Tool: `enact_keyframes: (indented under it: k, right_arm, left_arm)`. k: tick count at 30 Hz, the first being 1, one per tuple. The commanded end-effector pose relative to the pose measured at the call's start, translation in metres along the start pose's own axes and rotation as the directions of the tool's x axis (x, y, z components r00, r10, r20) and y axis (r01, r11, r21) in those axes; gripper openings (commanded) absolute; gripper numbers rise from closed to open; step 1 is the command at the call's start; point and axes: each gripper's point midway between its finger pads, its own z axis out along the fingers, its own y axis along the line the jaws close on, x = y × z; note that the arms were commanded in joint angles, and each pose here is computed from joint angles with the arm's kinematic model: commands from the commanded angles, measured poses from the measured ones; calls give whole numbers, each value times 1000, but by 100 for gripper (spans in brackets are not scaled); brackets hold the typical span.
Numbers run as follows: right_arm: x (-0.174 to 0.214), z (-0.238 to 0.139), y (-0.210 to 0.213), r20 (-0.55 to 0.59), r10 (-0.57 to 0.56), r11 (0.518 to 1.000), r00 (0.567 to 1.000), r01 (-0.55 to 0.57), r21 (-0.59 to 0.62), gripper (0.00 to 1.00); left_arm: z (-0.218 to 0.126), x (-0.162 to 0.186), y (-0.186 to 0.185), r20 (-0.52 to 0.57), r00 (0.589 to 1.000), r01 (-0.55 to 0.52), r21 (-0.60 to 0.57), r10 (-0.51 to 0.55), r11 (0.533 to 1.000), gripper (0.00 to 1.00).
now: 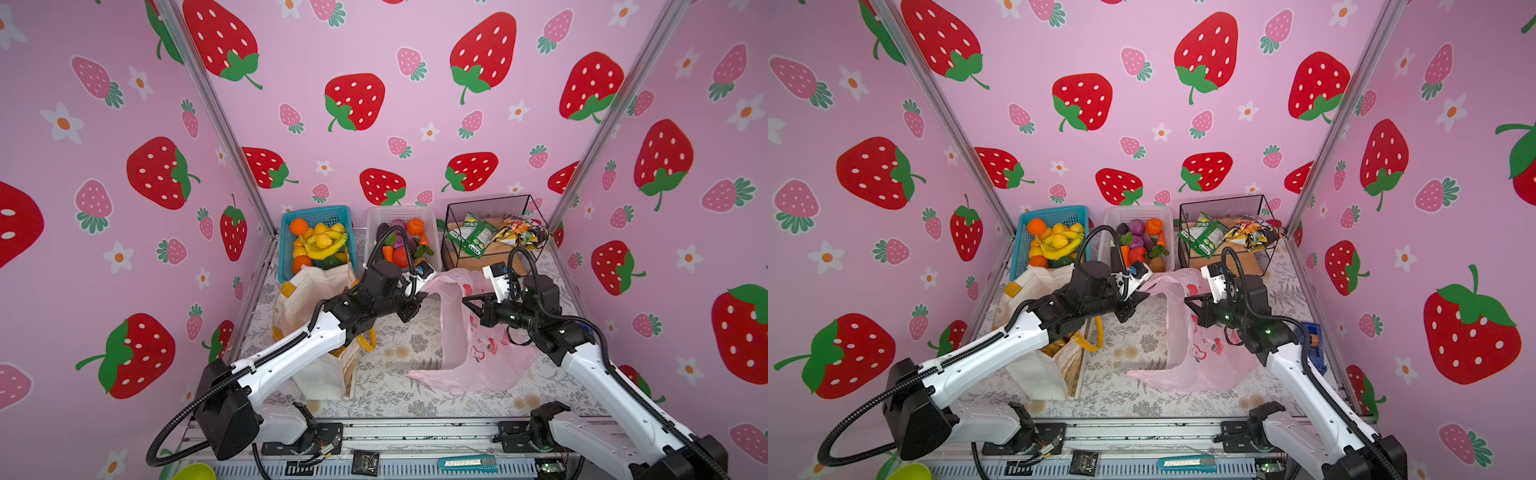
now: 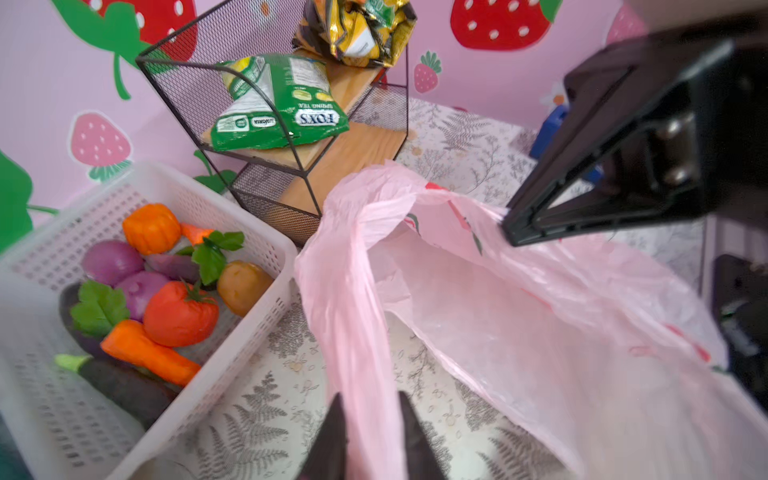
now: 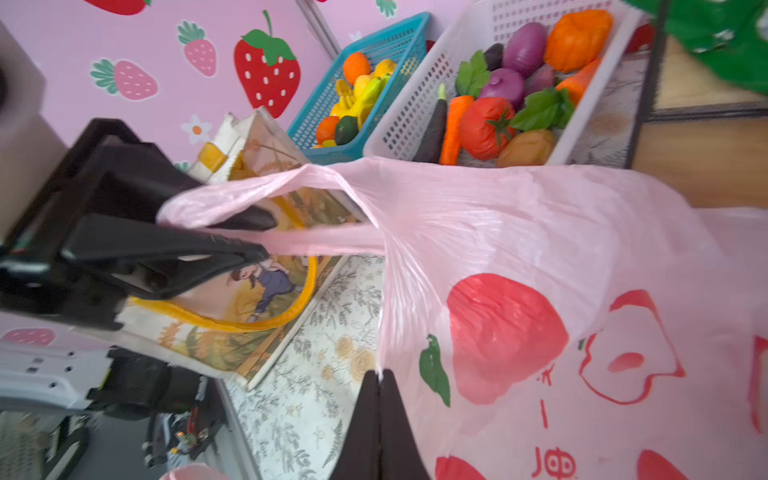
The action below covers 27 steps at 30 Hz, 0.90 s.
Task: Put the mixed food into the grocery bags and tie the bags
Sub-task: 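Hold the pink bag with both grippers and lift its handles apart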
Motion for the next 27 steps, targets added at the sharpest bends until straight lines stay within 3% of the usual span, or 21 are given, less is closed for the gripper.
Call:
enact_keyframes:
  k: [1,4,7,11,14,16,25,27]
  right_arm:
    - [-16,2,-11,51,-84,991,995,78,108,0]
    - [-19,11,-10,45,-139,980,989,131,151,5]
    - [-19,18,-13,24,-193,959,981,184,216,10]
    - [-10,25,-8,-7,-280,928,960,272,256,33]
    - [-1,25,-5,-28,-331,902,943,325,284,49]
    - [5,22,-5,-33,-345,892,938,338,298,54]
    - [49,19,16,5,-314,929,949,306,207,69]
    - [59,22,22,15,-308,937,951,301,177,76]
  left_arm:
    - [-22,-35,-12,138,975,165,78,-175,983,0]
    - [-24,-41,-16,138,937,305,131,-322,943,0]
    - [-20,-34,-18,52,909,405,133,-414,905,0]
    - [-17,-34,-14,-7,862,505,96,-507,857,0]
    - [-18,-39,-17,-22,833,551,117,-553,826,0]
    - [-19,-40,-18,-26,818,573,122,-574,811,0]
    - [-18,-42,-13,-21,793,607,99,-609,788,0]
    - [-17,-41,-13,-24,793,608,96,-609,788,0]
